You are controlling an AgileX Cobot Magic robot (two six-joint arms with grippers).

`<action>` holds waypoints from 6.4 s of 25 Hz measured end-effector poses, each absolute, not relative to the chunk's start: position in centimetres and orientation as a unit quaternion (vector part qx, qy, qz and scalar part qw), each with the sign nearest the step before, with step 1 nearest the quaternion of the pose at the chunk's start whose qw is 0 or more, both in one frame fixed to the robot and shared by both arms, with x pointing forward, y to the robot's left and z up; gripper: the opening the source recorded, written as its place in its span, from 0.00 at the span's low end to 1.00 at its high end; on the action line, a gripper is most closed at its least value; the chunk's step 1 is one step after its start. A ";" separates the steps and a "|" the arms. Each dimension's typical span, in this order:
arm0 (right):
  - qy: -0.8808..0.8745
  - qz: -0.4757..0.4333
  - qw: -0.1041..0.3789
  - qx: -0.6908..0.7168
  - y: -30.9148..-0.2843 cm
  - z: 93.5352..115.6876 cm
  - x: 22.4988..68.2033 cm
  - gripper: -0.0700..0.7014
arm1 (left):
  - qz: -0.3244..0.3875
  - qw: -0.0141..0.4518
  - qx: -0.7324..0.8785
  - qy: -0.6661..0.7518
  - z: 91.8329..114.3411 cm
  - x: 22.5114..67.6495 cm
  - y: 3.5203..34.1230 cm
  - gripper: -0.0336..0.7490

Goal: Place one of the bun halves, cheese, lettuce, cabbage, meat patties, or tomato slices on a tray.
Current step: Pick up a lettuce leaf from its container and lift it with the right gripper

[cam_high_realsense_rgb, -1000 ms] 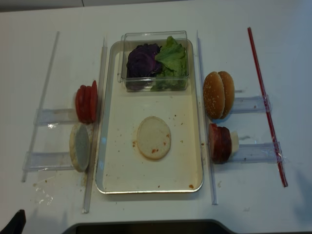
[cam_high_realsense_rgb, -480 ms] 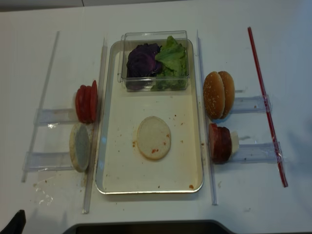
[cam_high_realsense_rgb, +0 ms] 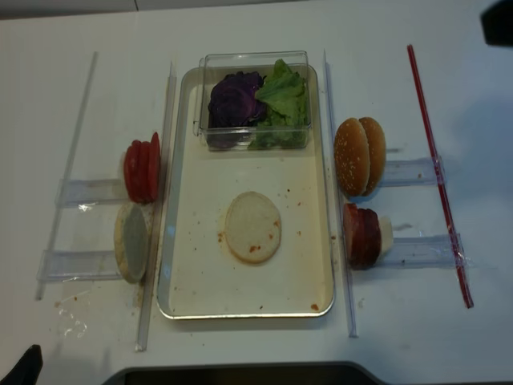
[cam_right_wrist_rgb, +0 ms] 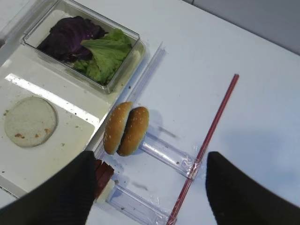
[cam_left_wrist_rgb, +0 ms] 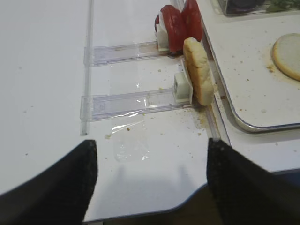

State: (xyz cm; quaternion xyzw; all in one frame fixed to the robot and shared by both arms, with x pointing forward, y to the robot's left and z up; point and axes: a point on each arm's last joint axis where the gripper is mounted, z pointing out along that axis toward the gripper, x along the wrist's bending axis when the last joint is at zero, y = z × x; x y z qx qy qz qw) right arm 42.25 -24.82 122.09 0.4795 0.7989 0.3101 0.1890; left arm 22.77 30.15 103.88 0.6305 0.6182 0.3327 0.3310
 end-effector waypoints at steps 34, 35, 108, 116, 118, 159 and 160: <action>0.930 0.258 0.080 0.251 -13.6 112.5 61.9 0.71 | 0.335 0.328 0.621 0.627 103.9 22.8 30.3 0.62; 0.932 0.255 0.079 0.244 -13.5 112.1 62.2 0.71 | 0.335 0.328 0.621 0.627 103.9 22.8 30.3 0.62; 0.972 0.215 0.063 0.073 -9.0 97.4 68.9 0.71 | 0.335 0.329 0.620 0.628 103.9 22.8 30.3 0.62; 0.973 0.213 0.057 0.074 -9.0 97.3 68.8 0.66 | 0.335 0.329 0.620 0.628 103.9 22.8 30.3 0.62; 0.973 0.213 0.056 0.075 -9.0 97.3 68.8 0.60 | 0.335 0.329 0.620 0.628 103.9 22.8 30.3 0.62; 0.973 0.213 0.045 0.073 -9.1 99.0 68.4 0.71 | 0.335 0.329 0.620 0.628 103.9 22.8 30.3 0.62; 0.973 0.215 0.049 0.074 -9.1 99.0 68.5 0.71 | 0.335 0.329 0.620 0.628 103.9 22.8 30.3 0.62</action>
